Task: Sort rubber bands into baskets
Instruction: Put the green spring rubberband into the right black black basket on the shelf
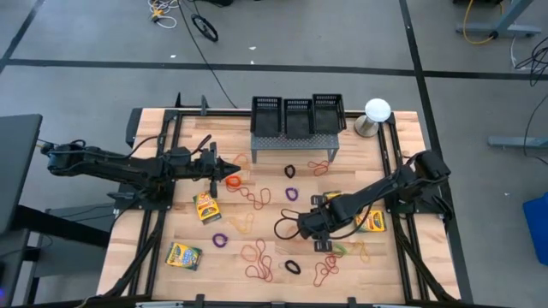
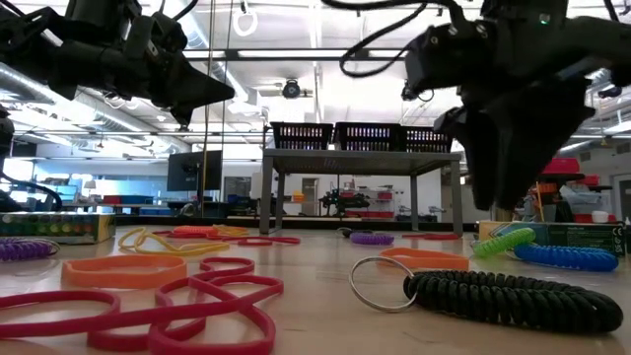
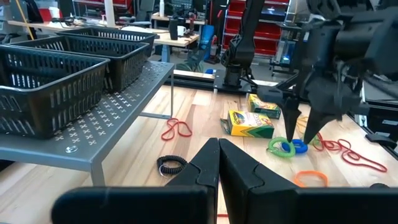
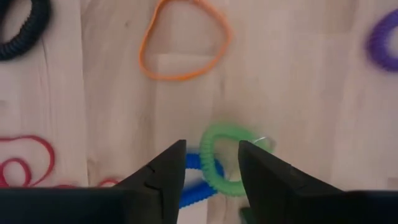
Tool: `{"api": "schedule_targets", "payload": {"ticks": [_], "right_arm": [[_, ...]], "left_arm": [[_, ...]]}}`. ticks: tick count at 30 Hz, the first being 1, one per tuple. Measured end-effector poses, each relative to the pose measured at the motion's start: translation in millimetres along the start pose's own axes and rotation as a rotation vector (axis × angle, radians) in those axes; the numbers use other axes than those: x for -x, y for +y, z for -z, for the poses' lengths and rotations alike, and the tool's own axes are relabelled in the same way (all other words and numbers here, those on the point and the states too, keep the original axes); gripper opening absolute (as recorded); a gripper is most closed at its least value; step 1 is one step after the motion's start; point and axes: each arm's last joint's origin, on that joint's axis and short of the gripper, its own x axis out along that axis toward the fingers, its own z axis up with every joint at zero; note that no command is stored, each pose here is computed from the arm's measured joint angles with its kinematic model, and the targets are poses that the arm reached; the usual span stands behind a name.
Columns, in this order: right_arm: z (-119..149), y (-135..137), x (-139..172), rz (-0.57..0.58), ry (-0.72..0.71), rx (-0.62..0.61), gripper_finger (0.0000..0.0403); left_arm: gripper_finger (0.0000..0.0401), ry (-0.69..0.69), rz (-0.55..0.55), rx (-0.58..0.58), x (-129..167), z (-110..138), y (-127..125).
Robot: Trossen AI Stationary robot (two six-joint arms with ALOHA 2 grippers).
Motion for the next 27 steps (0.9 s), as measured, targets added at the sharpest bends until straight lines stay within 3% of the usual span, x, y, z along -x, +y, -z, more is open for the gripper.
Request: {"api": "schedule_targets", "payload": {"ticks": [8,19,27], "right_arm": [[2.2,1.7,-24.5,0.009,0.093,0.008,0.0119],[0.6,-1.0,-24.8,0.025,0.082,0.024,0.0022],[-20.2,4.6,9.3,0.016,-0.038,0.030,0.0021]], "left_arm": [[0.0012,0.000,0.000,0.000,0.0,-0.1,0.0],[0.0012,-0.001,0.000,0.000,0.0,-0.2,0.0],[0.0012,-0.001,0.000,0.000,-0.1,-0.3,0.0]]}}
